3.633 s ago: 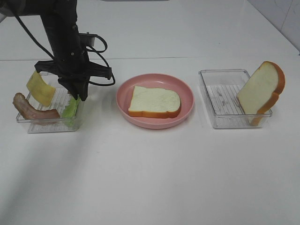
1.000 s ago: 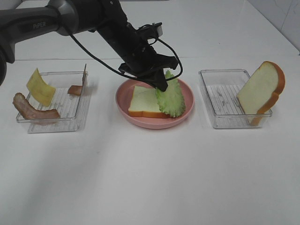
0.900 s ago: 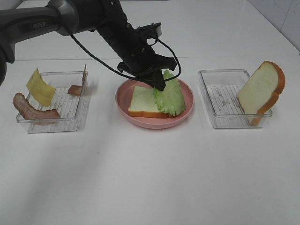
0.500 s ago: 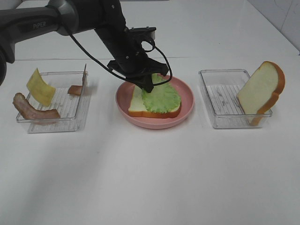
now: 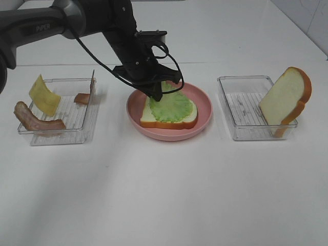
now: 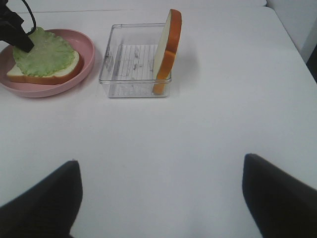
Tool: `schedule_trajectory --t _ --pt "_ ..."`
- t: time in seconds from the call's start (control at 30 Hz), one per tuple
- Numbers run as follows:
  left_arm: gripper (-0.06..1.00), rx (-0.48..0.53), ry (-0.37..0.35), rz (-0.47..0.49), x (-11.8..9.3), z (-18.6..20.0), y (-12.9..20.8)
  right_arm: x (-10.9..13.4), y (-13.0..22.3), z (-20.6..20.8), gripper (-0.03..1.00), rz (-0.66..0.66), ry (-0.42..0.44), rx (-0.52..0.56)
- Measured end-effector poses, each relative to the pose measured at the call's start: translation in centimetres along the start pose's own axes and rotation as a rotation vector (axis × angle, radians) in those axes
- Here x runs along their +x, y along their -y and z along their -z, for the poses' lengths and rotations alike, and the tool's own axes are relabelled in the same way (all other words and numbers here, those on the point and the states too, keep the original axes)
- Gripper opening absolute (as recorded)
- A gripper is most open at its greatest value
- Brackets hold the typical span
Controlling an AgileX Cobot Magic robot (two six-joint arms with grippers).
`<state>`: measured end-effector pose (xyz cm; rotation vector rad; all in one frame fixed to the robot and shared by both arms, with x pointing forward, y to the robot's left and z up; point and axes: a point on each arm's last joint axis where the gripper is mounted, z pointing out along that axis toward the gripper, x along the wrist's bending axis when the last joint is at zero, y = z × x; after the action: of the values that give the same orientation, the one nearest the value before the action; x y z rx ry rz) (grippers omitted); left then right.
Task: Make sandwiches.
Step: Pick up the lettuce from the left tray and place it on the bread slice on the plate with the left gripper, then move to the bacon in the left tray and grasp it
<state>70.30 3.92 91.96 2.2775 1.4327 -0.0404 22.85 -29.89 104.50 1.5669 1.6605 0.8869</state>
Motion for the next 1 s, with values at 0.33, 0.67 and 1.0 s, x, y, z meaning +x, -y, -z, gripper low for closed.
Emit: schedule_trajectory --t 0.33,0.67,1.0 --pt "0.93 -0.019 -0.081 0.024 -0.5 4.8 -0.9 0.0 0.0 0.0 0.84 0.000 0.000 0.000" --pt "0.99 -0.030 -0.166 0.064 -1.3 11.7 -1.0 0.0 0.0 0.0 0.84 0.000 0.000 0.000" --pt "0.99 -0.068 -0.209 0.163 3.9 14.1 -1.2 0.0 0.0 0.0 0.84 0.000 0.000 0.000"
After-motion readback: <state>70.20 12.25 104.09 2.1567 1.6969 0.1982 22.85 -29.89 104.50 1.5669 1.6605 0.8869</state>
